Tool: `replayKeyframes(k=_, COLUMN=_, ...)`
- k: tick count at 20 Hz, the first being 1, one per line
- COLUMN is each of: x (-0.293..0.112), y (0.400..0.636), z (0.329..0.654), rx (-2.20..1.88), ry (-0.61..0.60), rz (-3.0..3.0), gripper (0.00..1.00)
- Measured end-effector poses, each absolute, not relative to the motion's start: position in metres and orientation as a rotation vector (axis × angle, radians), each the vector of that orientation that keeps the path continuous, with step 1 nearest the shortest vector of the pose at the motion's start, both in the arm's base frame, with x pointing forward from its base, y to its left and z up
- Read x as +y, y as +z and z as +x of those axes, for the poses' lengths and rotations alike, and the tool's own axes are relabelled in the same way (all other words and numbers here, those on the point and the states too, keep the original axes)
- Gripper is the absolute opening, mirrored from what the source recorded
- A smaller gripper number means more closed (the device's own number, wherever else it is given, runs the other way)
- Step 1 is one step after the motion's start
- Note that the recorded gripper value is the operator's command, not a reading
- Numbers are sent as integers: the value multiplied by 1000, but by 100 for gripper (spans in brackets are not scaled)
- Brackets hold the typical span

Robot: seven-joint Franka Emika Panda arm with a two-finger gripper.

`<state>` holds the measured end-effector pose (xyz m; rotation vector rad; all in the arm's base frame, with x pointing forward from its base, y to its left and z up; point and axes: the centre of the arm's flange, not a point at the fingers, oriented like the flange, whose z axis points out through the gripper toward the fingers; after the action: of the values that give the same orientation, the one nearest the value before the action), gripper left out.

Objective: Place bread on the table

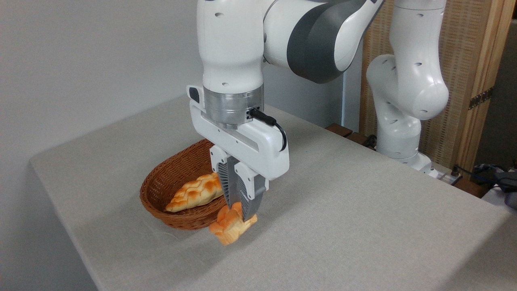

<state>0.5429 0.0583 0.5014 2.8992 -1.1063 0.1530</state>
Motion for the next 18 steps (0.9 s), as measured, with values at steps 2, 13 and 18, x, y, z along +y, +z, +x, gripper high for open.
replayKeyframes(k=2, x=58, y=499, z=542, rx=-1111, ry=131, rz=2900, gripper=100)
replayKeyframes(k=13, x=57, y=492, z=543, rx=-1121, ry=89, rz=2893, gripper=100)
replayKeyframes(k=18, x=42, y=520, z=550, rx=-1171, ry=172, rz=2893, gripper=100)
